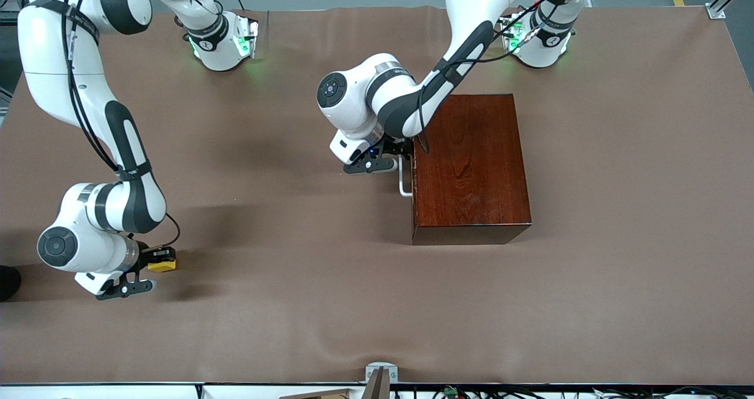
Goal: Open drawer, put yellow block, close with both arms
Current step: 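Pull the drawer open with the left gripper while the right lifts the cube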
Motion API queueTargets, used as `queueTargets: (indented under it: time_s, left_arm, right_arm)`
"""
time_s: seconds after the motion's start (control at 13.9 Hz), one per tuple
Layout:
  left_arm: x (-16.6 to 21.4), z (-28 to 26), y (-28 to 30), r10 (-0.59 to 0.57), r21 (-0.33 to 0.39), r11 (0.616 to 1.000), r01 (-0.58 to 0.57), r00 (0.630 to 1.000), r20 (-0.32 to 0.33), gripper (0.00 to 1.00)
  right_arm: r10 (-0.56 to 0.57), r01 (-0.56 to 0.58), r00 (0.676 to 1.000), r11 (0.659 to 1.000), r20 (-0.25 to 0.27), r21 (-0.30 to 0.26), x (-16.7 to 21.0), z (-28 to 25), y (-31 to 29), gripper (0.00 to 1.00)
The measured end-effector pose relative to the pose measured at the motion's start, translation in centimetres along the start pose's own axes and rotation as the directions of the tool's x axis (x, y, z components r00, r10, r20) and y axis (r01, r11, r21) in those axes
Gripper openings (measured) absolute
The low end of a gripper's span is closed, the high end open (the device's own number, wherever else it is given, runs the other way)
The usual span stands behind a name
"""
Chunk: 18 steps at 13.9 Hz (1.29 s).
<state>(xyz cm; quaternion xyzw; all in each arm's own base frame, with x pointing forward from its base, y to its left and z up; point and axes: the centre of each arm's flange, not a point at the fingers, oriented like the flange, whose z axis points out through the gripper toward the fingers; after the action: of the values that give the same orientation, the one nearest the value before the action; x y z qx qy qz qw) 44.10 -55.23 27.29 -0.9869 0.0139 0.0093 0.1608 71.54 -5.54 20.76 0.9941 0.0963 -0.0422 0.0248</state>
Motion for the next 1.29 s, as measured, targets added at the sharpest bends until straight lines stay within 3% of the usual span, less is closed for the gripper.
queueTargets:
  time_s: [1.29]
  left_arm:
    - [1.8,-0.7,0.5,-0.09,-0.068,0.994,0.086,0.994,-0.065,1.0]
  right_arm:
    - [-0.012,0.012,1.0,1.0,0.001,-0.004,-0.2,0.0,0.6,0.56]
